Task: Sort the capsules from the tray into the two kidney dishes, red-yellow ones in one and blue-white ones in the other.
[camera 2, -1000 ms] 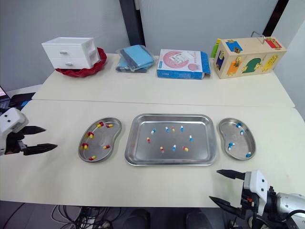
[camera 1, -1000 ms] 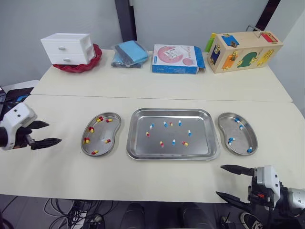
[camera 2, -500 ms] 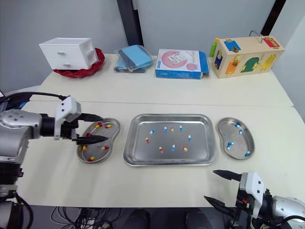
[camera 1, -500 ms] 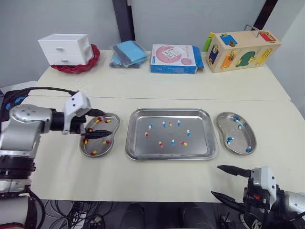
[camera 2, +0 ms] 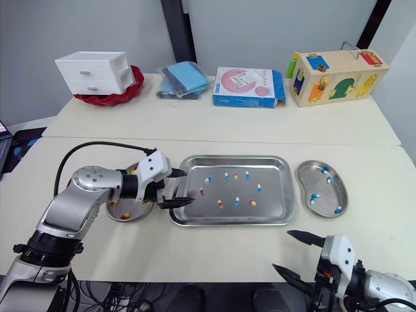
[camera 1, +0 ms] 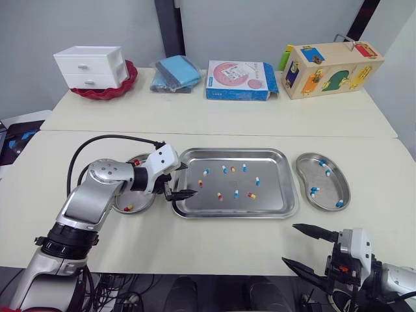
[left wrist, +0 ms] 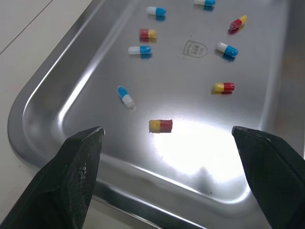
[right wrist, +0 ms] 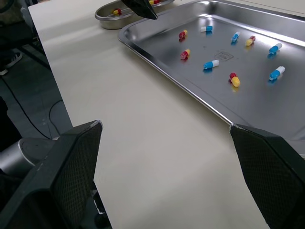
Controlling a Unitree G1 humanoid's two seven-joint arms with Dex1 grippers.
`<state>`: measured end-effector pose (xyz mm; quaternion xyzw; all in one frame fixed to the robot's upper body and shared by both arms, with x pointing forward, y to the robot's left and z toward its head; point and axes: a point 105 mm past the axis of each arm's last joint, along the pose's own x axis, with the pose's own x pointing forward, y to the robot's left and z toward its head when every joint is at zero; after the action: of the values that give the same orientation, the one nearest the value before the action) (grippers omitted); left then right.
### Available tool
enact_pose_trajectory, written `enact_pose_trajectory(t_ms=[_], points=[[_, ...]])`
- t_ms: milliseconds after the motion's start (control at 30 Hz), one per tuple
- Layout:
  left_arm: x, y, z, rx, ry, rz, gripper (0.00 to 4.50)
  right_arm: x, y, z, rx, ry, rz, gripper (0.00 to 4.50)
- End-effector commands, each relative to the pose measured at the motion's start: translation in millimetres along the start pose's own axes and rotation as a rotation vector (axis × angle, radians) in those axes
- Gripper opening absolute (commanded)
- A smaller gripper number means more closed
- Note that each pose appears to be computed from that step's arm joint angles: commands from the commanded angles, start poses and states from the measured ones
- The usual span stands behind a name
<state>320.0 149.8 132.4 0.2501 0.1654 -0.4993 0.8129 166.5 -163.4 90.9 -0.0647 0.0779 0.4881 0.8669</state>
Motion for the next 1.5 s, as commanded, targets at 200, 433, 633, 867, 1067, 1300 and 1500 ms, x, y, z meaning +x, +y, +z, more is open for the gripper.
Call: enact_pose_trajectory(t_ms=[200,433,633,867,1067,1300,1500], points=[[19,3,-1,0.020,0.027,0.017,2.92,5,2,7,-0.032,-0.027,0.000,4.50],[33,2,3,0.024,0.028,0.006,2.65,7,5,8,-0.030,-0.032,-0.008,4.50],[37,4,-2,0.017,0.053,0.008,2.65,9,5,8,-0.029,-0.035,-0.017,4.50],[40,5,-6,0.023,0.068,-0.001,2.65,11,5,8,-0.030,-0.040,-0.020,4.50],[42,5,-9,0.024,0.070,0.002,2.65,13,5,9,-0.031,-0.043,-0.021,4.50],[42,5,-11,0.020,0.076,0.000,2.65,13,5,7,-0.031,-0.041,-0.023,4.50],[42,4,-12,0.020,0.078,-0.005,1.09,13,6,6,-0.028,-0.040,-0.024,4.50]])
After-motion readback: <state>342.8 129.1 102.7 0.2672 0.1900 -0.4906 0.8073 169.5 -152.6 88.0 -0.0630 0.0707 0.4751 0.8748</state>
